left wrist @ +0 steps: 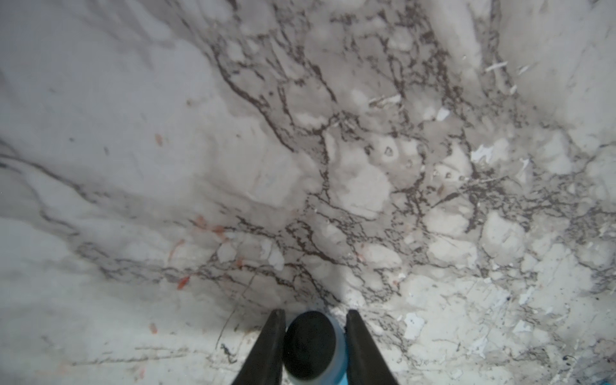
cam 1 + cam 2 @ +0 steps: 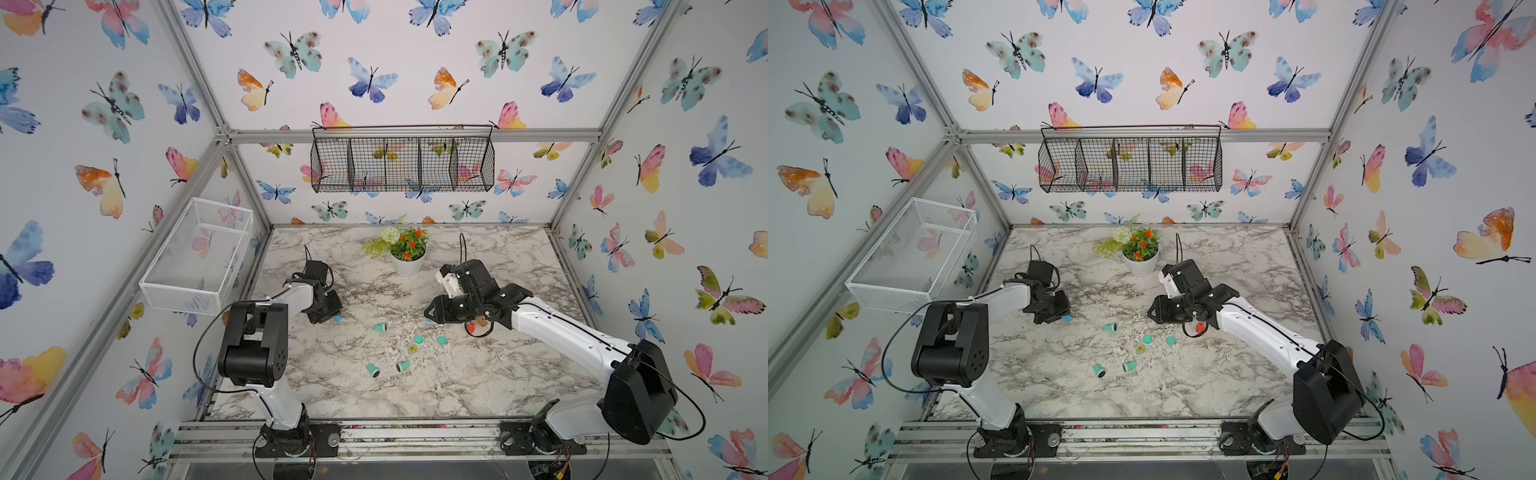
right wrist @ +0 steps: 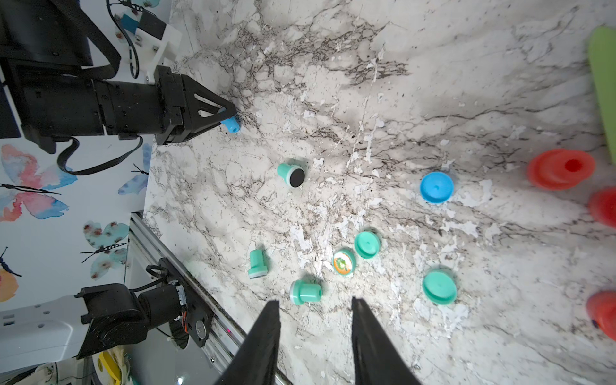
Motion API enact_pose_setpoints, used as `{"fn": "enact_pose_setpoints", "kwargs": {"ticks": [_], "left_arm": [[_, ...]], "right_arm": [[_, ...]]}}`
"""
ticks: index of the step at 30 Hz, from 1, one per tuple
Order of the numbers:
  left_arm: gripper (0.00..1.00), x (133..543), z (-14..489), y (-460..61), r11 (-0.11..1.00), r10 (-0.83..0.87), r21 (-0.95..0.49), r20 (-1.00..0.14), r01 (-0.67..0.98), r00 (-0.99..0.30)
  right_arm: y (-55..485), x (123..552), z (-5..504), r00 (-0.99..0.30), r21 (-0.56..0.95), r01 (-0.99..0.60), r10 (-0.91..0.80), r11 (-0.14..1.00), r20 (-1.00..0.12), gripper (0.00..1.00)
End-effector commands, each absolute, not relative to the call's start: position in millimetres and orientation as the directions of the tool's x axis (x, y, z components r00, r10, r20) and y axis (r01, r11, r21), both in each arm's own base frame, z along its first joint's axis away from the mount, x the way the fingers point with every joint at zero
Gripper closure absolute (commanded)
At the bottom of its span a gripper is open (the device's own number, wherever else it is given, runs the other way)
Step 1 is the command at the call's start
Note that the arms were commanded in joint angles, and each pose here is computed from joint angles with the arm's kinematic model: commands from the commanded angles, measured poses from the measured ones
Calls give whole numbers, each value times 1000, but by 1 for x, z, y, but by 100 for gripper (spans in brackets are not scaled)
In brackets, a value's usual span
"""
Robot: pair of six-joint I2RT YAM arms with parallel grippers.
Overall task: Close the stamp cap
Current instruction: Pick up the stamp from the center of the board.
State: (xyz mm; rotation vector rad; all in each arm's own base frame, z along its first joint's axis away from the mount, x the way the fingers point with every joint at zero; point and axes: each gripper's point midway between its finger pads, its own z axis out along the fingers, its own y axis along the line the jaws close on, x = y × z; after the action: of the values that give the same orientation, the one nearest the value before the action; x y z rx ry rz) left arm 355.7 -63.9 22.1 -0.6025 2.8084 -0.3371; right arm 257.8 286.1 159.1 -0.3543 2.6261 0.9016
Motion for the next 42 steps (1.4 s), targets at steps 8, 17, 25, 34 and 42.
{"fn": "enact_pose_setpoints", "kwargs": {"ticks": [8,17,25,34,42], "left_arm": [[71,346,39,-100,855,-419,-395,-142,-337,-897],[72,352,104,-160,648,-490,-698,-77,-304,-868],[72,353,147,-186,577,-491,-776,-78,-257,-868],[72,350,153,-189,559,-495,-788,-68,-257,-866],[73,350,158,-191,548,-499,-797,-68,-254,-864]], "right_arm": [[303,258,172,-910,637,-342,-74,691,-409,62],[337,264,191,-796,756,-494,126,429,-592,61],[383,271,199,-595,627,-701,206,339,-777,59],[416,304,175,-520,554,-705,208,443,-828,59],[431,309,162,-508,529,-732,173,430,-844,61]]}}
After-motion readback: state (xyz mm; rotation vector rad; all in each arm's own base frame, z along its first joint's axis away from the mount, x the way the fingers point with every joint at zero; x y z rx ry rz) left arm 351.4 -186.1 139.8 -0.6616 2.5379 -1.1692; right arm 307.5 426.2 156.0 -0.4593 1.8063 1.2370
